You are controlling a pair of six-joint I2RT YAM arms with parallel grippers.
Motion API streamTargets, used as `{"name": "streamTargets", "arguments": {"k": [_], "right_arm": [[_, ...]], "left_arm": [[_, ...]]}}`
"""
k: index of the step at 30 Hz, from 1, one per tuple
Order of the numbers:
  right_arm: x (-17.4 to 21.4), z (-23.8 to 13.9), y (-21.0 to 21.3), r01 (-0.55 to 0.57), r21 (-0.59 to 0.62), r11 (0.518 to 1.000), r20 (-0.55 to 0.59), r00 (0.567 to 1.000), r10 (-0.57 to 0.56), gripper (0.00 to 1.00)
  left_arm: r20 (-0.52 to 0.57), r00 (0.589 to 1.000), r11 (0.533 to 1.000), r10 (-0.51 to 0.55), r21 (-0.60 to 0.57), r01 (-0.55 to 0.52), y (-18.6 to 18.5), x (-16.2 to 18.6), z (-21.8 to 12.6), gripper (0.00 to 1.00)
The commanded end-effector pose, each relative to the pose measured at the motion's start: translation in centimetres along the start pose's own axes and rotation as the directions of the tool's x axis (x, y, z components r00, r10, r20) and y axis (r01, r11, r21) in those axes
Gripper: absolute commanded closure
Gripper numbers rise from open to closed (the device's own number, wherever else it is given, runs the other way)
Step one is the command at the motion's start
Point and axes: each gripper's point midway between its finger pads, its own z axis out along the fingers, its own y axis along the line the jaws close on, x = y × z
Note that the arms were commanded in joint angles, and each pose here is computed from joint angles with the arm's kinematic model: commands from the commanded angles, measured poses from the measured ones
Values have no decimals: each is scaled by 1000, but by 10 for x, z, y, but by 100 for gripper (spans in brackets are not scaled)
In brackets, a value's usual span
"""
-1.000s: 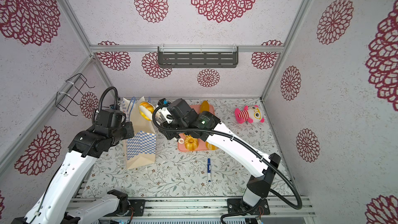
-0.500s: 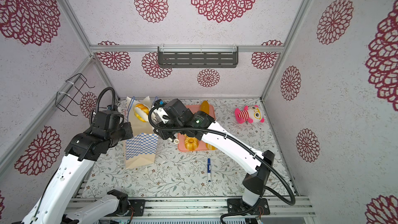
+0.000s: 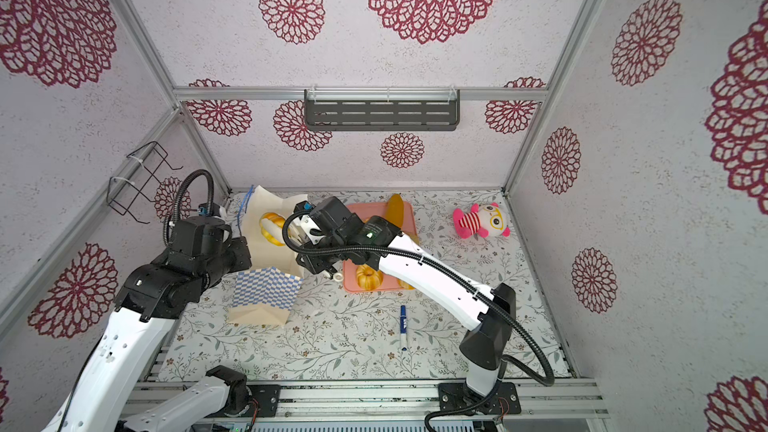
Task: Place the fake bread into the paper bag
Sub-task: 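Lower the tongs into the bag and release the bun with the right gripper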
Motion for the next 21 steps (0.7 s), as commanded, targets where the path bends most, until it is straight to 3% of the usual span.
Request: {"name": "streamTargets", "arguments": {"k": [1,14,21], "right_arm": [[-4,-12,2,-7,-2,1000,29,1000,7,62],[14,-21,-20,-11,100,995,21,1000,9,41],[8,-32,-20,-11,113,994,57,998,5,39]], "left_arm": [[29,1000,1000,11,7,-11,-4,-10,-2,100],[46,997,998,63,22,-64,-16,-21,3,100],[33,994,995,99,20,-100,-25,-22,10,100]]}}
